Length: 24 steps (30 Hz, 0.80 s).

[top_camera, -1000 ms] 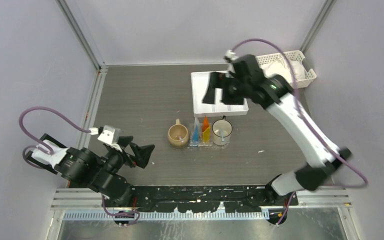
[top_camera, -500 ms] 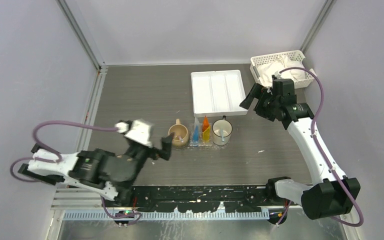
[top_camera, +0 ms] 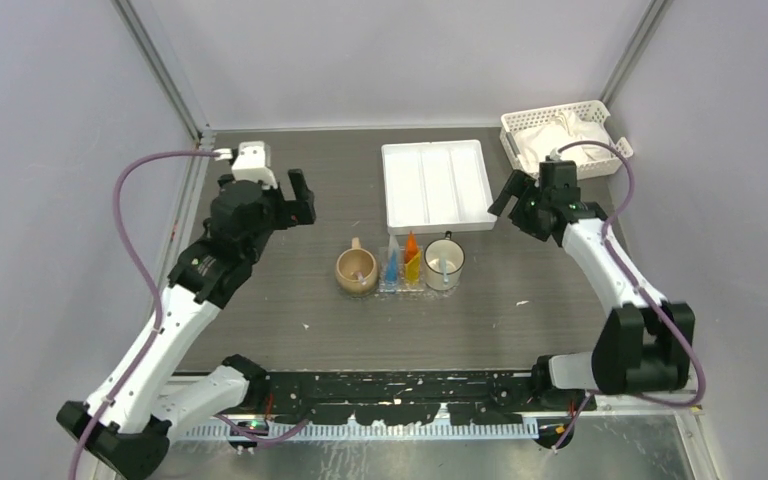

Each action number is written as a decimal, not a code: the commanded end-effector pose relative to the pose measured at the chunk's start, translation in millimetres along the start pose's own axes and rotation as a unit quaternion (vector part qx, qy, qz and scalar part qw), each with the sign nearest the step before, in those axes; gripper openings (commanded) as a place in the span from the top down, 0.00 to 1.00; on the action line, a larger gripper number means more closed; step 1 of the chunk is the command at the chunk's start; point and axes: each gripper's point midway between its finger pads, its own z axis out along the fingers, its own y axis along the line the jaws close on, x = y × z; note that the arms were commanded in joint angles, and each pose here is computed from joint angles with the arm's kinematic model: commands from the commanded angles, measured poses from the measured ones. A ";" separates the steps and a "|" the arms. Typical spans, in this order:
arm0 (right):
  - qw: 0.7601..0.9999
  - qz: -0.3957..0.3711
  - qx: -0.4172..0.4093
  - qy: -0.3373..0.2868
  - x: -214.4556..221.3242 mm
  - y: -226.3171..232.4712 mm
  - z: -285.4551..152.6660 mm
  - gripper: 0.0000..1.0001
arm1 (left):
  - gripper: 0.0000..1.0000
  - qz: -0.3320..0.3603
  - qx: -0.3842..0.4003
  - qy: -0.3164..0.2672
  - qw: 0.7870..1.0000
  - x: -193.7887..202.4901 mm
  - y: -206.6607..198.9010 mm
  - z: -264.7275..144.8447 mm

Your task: Prepare toiletry sets of a toothbrush and toothpaste on the tray

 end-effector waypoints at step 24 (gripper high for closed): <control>0.974 -0.130 0.142 0.123 -25.4 -8.6 164.8 0.16 | 0.00 -0.079 0.038 0.041 0.995 63.5 26.5 33.3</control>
